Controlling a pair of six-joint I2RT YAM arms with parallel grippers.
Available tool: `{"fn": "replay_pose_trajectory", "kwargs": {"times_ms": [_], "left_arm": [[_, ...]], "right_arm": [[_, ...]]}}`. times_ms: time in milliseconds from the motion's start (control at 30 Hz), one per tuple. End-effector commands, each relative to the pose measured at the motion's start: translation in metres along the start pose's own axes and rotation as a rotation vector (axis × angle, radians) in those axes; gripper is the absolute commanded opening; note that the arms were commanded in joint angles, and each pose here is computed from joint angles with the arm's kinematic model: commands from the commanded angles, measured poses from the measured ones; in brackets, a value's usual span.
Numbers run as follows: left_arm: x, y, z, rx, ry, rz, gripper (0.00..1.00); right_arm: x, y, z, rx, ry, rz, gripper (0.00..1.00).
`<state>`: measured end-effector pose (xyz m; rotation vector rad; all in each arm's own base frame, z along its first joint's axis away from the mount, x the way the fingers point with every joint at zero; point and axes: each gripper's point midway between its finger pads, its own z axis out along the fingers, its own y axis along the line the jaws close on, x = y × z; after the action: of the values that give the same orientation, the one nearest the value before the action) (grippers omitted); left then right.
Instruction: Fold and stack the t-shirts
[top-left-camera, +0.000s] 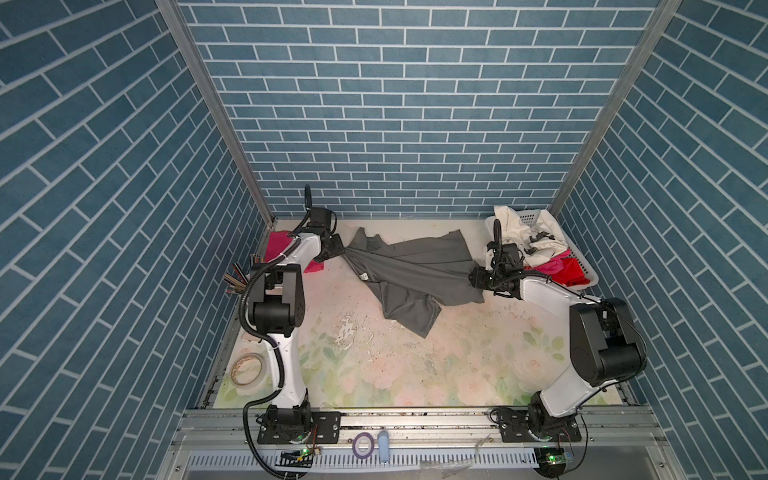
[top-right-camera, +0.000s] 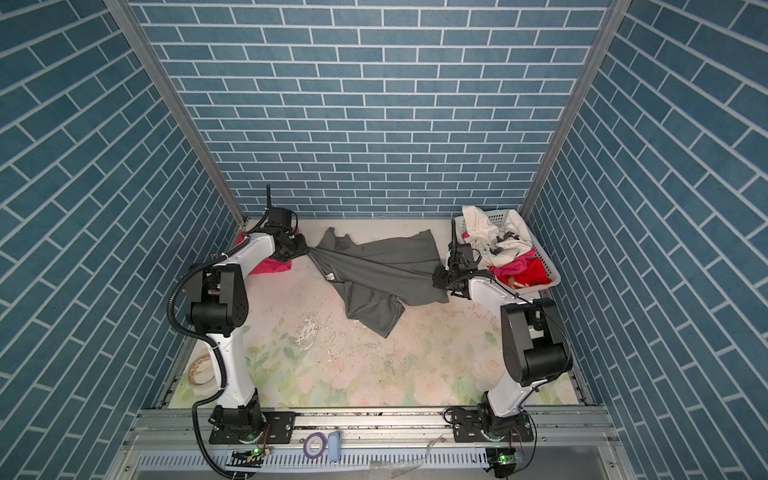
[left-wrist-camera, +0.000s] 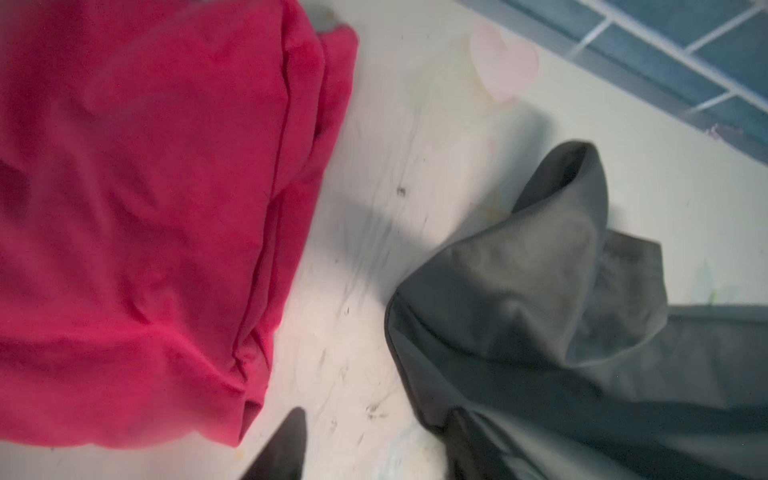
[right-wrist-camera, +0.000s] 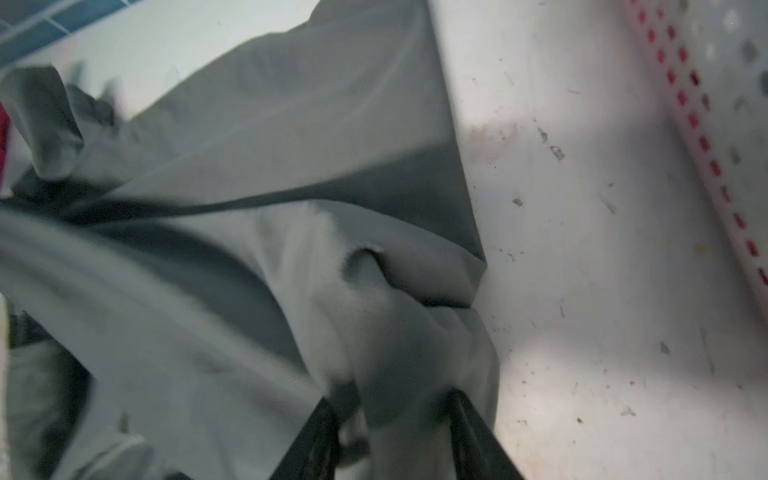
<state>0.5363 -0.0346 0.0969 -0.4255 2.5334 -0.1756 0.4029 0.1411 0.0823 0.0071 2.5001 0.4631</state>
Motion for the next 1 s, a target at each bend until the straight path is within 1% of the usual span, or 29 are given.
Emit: {"fn": "replay_pose_trajectory", "kwargs": {"times_ms": [0, 67, 133, 167, 200, 233, 300, 367, 433, 500, 600, 667, 700, 733, 833, 933, 967], "left_arm": [[-0.016, -0.035, -0.062, 0.037, -0.066, 0.065, 0.87], [0.000, -0.056, -0.086, 0.081, -0.072, 0.098, 0.89], [0.032, -0.074, -0.104, 0.151, -0.037, 0.103, 0.89], [0.057, -0.079, -0.107, 0.192, 0.003, 0.091, 0.89], [0.078, -0.081, -0.114, 0.231, 0.027, 0.069, 0.88], [0.096, -0.077, -0.116, 0.247, 0.050, 0.043, 0.89], [0.133, -0.066, -0.122, 0.275, 0.080, -0.035, 0.89], [0.164, -0.069, -0.126, 0.343, 0.106, -0.083, 0.89], [0.186, -0.070, -0.123, 0.360, 0.138, -0.097, 0.89], [0.206, -0.075, -0.114, 0.380, 0.200, -0.107, 0.88], [0.225, -0.095, -0.105, 0.429, 0.267, -0.118, 0.88], [0.230, -0.102, -0.097, 0.412, 0.270, -0.105, 0.89], [0.232, -0.104, -0.091, 0.398, 0.277, -0.091, 0.85], [0.235, -0.103, -0.085, 0.380, 0.287, -0.088, 0.80], [0.247, -0.107, -0.069, 0.364, 0.320, -0.087, 0.60], [0.249, -0.099, -0.054, 0.274, 0.306, -0.017, 0.48], [0.250, -0.093, -0.049, 0.243, 0.307, 0.006, 0.41]], "right_arm": [[-0.008, 0.011, -0.015, -0.025, -0.017, 0.000, 0.58], [-0.005, 0.009, -0.024, -0.017, -0.025, -0.006, 0.65], [0.002, 0.008, -0.030, -0.012, -0.024, -0.005, 0.73], [0.007, 0.007, -0.034, -0.012, -0.024, -0.002, 0.76], [0.011, 0.005, -0.036, -0.010, -0.023, 0.001, 0.80], [0.014, 0.004, -0.039, -0.009, -0.023, 0.002, 0.82], [0.024, 0.000, -0.042, -0.001, -0.015, 0.006, 0.88], [0.029, -0.001, -0.045, -0.005, -0.012, 0.010, 0.90], [0.033, 0.001, -0.046, -0.019, -0.011, 0.017, 0.91], [0.037, 0.004, -0.047, -0.040, -0.010, 0.030, 0.92], [0.044, 0.004, -0.047, -0.055, -0.004, 0.050, 0.92], [0.050, 0.005, -0.047, -0.065, 0.002, 0.060, 0.92], [0.052, 0.005, -0.048, -0.070, 0.001, 0.064, 0.92], [0.054, 0.005, -0.049, -0.072, 0.000, 0.067, 0.92], [0.059, 0.006, -0.049, -0.083, 0.001, 0.076, 0.92], [0.060, 0.005, -0.048, -0.087, 0.000, 0.079, 0.92], [0.060, 0.005, -0.048, -0.089, -0.003, 0.081, 0.92]]}}
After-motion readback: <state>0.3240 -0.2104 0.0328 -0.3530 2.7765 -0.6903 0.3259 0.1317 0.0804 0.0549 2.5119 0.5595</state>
